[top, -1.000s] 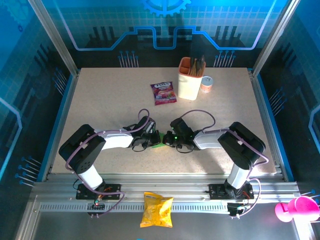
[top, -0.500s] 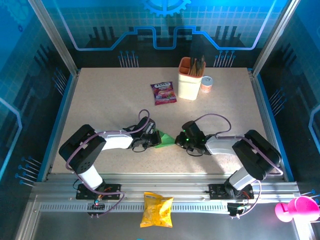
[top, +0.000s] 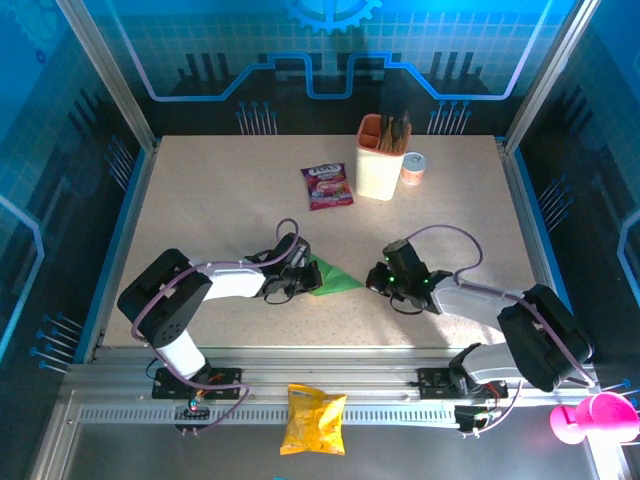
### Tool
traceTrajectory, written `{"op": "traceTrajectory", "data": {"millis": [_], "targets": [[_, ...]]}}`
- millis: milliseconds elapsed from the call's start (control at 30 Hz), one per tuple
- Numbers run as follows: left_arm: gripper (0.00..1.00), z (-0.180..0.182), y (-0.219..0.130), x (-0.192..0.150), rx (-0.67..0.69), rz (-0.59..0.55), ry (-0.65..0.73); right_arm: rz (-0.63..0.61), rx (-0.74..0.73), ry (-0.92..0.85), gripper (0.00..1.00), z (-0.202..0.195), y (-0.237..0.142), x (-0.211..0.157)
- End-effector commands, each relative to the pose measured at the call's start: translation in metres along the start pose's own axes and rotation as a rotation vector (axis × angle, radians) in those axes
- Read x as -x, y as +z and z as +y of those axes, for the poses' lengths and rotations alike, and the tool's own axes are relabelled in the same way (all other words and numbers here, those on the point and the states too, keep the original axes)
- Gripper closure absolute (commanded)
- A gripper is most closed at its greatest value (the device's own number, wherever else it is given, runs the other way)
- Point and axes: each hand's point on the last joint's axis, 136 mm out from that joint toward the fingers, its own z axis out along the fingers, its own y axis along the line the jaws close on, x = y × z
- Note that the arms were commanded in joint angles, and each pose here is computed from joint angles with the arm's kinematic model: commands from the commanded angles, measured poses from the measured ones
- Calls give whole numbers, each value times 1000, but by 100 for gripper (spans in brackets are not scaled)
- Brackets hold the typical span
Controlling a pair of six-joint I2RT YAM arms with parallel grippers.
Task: Fold a paper plane with a square sheet of paper (pick it up from the middle)
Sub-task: Third fold the triangle at the center of the table.
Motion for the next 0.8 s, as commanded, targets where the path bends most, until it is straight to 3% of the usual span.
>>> {"op": "traceTrajectory", "data": {"millis": [0,167,333,500,767], "targets": [[100,41,3,-18,136,58,-13,42,49,-76,100,29,4,-4],[100,40,2,-19,135,60,-10,71,50,-76,100,38,26,-10],[100,31,-3,-13,116,50,10,93,-20,-38,100,11,45,-21],[100,2,-15,-3,40,49,65,111,-63,8,100,-17,51,-33],[100,-47,-29,2,-82,51,93,114,-89,16,100,-29,48,-38]]}}
